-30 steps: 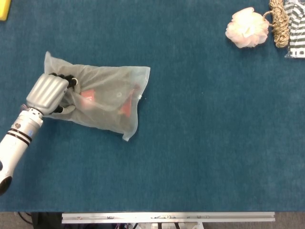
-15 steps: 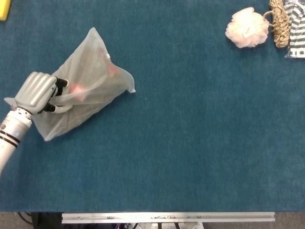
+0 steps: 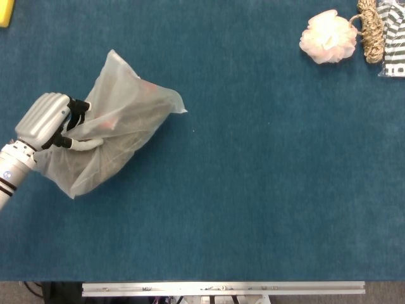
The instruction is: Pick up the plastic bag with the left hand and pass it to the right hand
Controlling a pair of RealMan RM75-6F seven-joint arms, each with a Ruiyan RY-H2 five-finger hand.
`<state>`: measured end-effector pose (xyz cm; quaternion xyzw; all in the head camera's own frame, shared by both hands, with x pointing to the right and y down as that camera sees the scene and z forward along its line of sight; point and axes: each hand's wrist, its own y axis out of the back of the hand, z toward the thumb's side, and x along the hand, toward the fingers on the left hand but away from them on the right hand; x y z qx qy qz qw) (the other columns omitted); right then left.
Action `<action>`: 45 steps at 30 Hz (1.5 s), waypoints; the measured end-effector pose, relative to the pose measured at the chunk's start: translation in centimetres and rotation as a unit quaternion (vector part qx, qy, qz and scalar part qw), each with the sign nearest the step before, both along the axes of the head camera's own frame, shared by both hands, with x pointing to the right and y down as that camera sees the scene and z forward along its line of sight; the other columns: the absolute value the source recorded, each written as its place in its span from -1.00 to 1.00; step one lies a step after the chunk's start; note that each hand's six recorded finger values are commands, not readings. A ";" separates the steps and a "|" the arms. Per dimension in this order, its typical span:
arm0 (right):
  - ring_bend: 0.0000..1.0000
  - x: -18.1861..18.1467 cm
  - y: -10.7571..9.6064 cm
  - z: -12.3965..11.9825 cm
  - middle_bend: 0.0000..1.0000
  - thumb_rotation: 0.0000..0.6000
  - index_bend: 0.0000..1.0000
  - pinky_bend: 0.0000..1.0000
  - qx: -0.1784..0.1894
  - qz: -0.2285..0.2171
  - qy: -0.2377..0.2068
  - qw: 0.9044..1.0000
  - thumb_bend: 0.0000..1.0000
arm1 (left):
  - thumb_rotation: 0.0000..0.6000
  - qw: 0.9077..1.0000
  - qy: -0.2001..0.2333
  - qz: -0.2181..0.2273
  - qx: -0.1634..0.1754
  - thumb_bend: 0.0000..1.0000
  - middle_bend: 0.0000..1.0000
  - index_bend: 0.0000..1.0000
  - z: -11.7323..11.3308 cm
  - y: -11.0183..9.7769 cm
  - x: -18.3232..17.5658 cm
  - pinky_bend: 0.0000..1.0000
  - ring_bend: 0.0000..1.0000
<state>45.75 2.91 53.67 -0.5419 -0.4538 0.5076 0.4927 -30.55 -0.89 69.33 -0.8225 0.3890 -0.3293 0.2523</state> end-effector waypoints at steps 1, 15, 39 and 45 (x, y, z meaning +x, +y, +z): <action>-0.72 -0.2 0.0 0.0 -0.56 1.00 -0.83 -0.23 -0.001 -0.003 0.000 1.000 -0.22 | 1.00 1.000 0.008 0.003 0.000 -0.16 0.64 0.56 -0.4 0.0 0.2 0.99 0.57; -0.72 -5.4 -0.3 1.1 -0.56 1.00 -0.85 -0.23 -0.025 -0.093 -0.014 0.995 -0.32 | 1.00 0.994 0.103 0.037 -0.006 -0.16 0.64 0.56 -4.1 0.5 3.8 0.99 0.57; -0.97 -23.7 -0.5 5.8 -0.96 1.00 -1.00 -0.49 -0.043 -0.293 -0.059 0.953 -1.00 | 1.00 0.987 0.157 0.035 -0.014 -0.16 0.64 0.57 -8.4 0.5 8.7 0.99 0.57; -0.97 -26.5 -0.7 6.9 -0.96 1.00 -1.00 -0.49 -0.039 -0.309 -0.062 0.948 -1.00 | 1.00 0.985 0.167 0.034 -0.023 -0.16 0.64 0.57 -8.9 0.4 9.0 0.99 0.57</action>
